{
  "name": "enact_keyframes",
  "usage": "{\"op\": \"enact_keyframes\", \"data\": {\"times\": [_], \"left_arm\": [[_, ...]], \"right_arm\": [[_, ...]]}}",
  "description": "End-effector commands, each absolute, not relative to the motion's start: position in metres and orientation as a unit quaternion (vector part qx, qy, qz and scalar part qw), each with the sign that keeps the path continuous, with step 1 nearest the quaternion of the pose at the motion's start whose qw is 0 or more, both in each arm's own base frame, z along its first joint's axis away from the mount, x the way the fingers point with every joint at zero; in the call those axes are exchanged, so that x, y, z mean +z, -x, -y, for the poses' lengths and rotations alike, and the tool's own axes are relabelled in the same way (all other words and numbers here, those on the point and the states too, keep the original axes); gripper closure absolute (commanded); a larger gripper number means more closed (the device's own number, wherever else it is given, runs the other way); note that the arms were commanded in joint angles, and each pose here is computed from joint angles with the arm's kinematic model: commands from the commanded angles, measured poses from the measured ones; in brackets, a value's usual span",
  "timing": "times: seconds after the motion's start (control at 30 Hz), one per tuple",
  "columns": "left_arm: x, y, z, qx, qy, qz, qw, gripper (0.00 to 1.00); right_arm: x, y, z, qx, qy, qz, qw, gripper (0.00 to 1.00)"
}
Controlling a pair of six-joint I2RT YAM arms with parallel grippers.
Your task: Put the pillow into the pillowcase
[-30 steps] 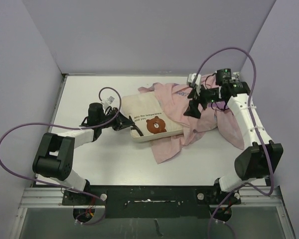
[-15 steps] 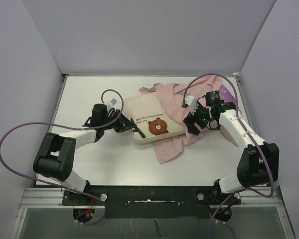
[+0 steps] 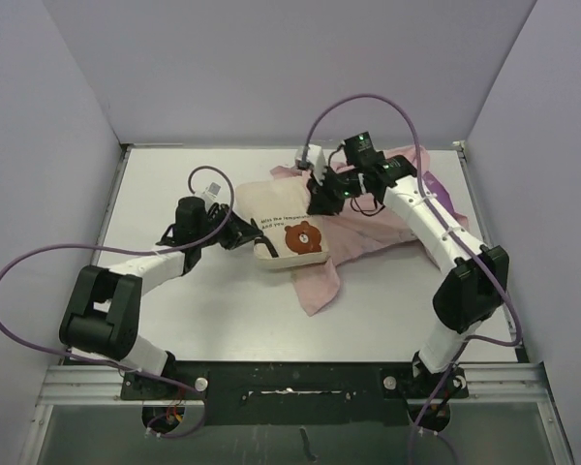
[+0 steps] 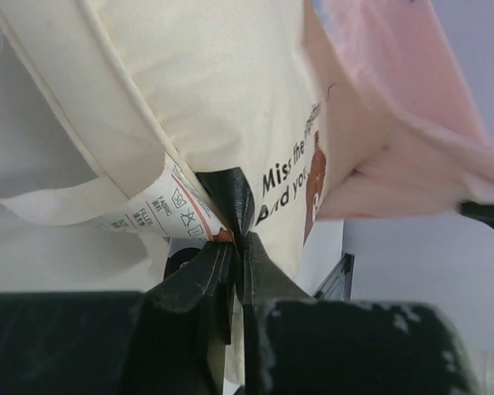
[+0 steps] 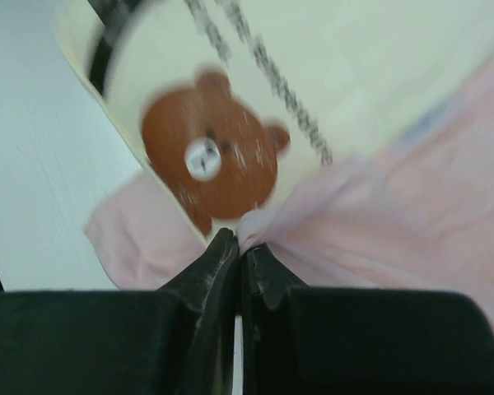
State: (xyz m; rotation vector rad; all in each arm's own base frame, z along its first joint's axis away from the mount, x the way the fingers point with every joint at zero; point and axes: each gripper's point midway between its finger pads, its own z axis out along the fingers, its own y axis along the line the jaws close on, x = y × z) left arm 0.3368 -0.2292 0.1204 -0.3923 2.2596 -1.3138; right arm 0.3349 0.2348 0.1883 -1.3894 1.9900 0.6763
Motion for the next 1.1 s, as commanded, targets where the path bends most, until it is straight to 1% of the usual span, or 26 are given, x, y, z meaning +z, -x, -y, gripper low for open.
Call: {"op": "enact_keyframes", "data": {"times": [0.0, 0.07, 0.13, 0.2, 0.3, 0.4, 0.5, 0.57, 0.67, 0.73, 0.77, 0.83, 0.87, 0.9, 0.93, 1.0, 1.07], "left_arm": [[0.264, -0.37, 0.232, -0.551, 0.093, -0.714, 0.422, 1.0], [0.294, -0.368, 0.224, -0.547, 0.09, -0.69, 0.466, 1.0], [0.313, -0.363, 0.213, -0.533, 0.093, -0.673, 0.504, 1.0], [0.321, -0.356, 0.202, -0.515, 0.099, -0.664, 0.533, 1.0], [0.293, -0.343, 0.19, -0.487, 0.112, -0.682, 0.535, 1.0], [0.26, -0.328, 0.198, -0.477, 0.096, -0.719, 0.496, 1.0], [0.22, -0.309, 0.219, -0.46, 0.051, -0.766, 0.446, 1.0], [0.195, -0.3, 0.231, -0.453, 0.026, -0.79, 0.412, 1.0], [0.17, -0.293, 0.246, -0.455, -0.005, -0.814, 0.362, 1.0], [0.154, -0.292, 0.25, -0.447, -0.032, -0.827, 0.338, 1.0], [0.15, -0.292, 0.251, -0.441, -0.045, -0.832, 0.333, 1.0], [0.143, -0.289, 0.251, -0.43, -0.072, -0.842, 0.318, 1.0], [0.141, -0.287, 0.251, -0.425, -0.086, -0.845, 0.312, 0.96], [0.14, -0.285, 0.249, -0.419, -0.096, -0.85, 0.305, 0.88], [0.136, -0.281, 0.245, -0.409, -0.104, -0.856, 0.299, 0.77], [0.143, -0.282, 0.235, -0.386, -0.109, -0.862, 0.31, 0.58], [0.146, -0.284, 0.215, -0.362, -0.091, -0.868, 0.327, 0.46]], "right_arm": [[0.341, -0.295, -0.354, 0.425, 0.564, -0.584, 0.4, 1.0], [0.366, -0.296, -0.375, 0.445, 0.561, -0.561, 0.415, 1.0], [0.366, -0.304, -0.382, 0.447, 0.555, -0.563, 0.419, 1.0], [0.33, -0.318, -0.375, 0.421, 0.549, -0.6, 0.403, 1.0], [0.259, -0.339, -0.343, 0.357, 0.538, -0.67, 0.366, 1.0], [0.207, -0.347, -0.3, 0.297, 0.545, -0.708, 0.335, 1.0], [0.189, -0.336, -0.275, 0.285, 0.56, -0.712, 0.313, 1.0], [0.192, -0.311, -0.275, 0.322, 0.584, -0.685, 0.295, 1.0], [0.211, -0.261, -0.289, 0.406, 0.621, -0.612, 0.275, 1.0], [0.218, -0.235, -0.299, 0.428, 0.646, -0.572, 0.268, 1.0], [0.219, -0.228, -0.301, 0.429, 0.655, -0.563, 0.265, 1.0], [0.218, -0.227, -0.302, 0.424, 0.661, -0.56, 0.265, 0.96], [0.217, -0.231, -0.299, 0.417, 0.662, -0.563, 0.266, 0.93], [0.217, -0.238, -0.294, 0.409, 0.662, -0.567, 0.271, 0.87], [0.219, -0.247, -0.287, 0.404, 0.657, -0.573, 0.278, 0.81], [0.23, -0.27, -0.274, 0.398, 0.638, -0.585, 0.303, 0.67], [0.242, -0.292, -0.262, 0.388, 0.622, -0.596, 0.328, 0.56]]}}
